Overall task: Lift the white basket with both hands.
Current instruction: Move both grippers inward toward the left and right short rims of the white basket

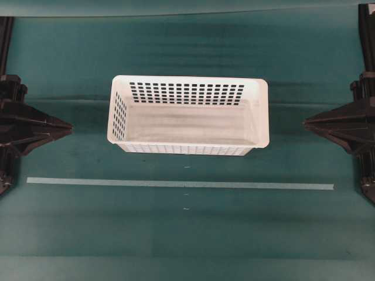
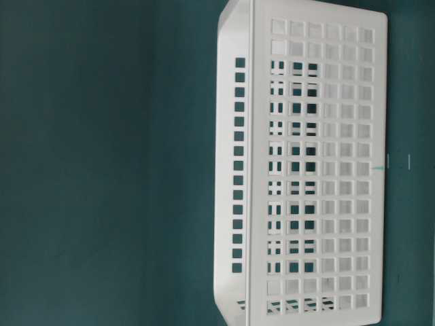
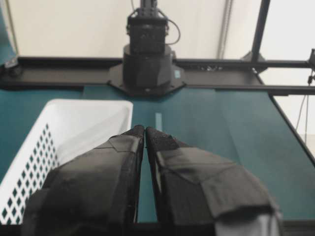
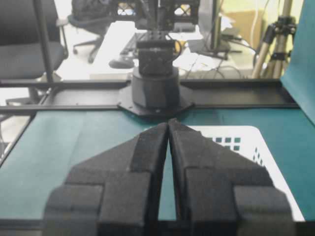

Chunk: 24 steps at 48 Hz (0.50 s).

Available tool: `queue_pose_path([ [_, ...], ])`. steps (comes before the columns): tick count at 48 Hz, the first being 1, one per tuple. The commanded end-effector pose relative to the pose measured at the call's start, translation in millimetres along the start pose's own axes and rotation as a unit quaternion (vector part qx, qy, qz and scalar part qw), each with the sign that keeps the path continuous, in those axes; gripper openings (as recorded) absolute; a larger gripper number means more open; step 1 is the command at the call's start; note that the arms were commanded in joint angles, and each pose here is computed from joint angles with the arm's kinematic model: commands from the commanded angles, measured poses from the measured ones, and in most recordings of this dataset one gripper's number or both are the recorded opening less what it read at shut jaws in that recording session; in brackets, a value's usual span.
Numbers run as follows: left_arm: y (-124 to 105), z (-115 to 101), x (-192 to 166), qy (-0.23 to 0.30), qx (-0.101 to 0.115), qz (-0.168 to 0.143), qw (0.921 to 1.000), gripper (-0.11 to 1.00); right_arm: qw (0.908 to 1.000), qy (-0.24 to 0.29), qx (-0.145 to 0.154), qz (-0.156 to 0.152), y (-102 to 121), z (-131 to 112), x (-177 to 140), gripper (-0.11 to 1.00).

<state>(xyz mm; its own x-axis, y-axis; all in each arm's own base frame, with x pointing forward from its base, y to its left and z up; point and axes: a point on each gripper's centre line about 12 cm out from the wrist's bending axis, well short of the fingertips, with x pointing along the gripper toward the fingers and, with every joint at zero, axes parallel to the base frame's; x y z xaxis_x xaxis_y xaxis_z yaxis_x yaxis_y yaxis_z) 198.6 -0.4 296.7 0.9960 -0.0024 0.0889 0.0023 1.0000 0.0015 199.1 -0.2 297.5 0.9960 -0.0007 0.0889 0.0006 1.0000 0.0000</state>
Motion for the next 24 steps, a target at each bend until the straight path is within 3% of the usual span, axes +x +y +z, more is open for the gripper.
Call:
queue_pose_path([
  [1,4,6,4,-0.002,-0.013,0.008,0.9999,0.14,0.9999,-0.007,0.007,-0.007,-3,6,3,0.14],
  [3,6,8,5,-0.003,-0.024,0.013,0.9996,0.12,0.9997,-0.003,0.022,-0.014,-5,6,4,0.14],
  [6,8,13,7,-0.005,-0.050,0.020,0.9985,0.02,0.9967,0.013,0.074,-0.033,-11,6,5,0.06],
  [12,13,20,11,0.000,-0.104,0.032,0.9940,-0.05,0.9750,0.078,0.188,-0.089,-29,0,10,-0.01],
  [18,21,22,19,0.036,-0.160,0.054,0.9849,-0.05,0.9421,0.158,0.265,-0.132,-43,1,17,-0.02],
  [21,24,21,23,0.059,-0.193,0.068,0.9771,-0.05,0.9153,0.197,0.314,-0.158,-51,1,21,-0.02],
  [24,28,25,26,0.075,-0.242,0.083,0.9638,-0.05,0.8856,0.234,0.358,-0.181,-58,2,26,-0.02],
])
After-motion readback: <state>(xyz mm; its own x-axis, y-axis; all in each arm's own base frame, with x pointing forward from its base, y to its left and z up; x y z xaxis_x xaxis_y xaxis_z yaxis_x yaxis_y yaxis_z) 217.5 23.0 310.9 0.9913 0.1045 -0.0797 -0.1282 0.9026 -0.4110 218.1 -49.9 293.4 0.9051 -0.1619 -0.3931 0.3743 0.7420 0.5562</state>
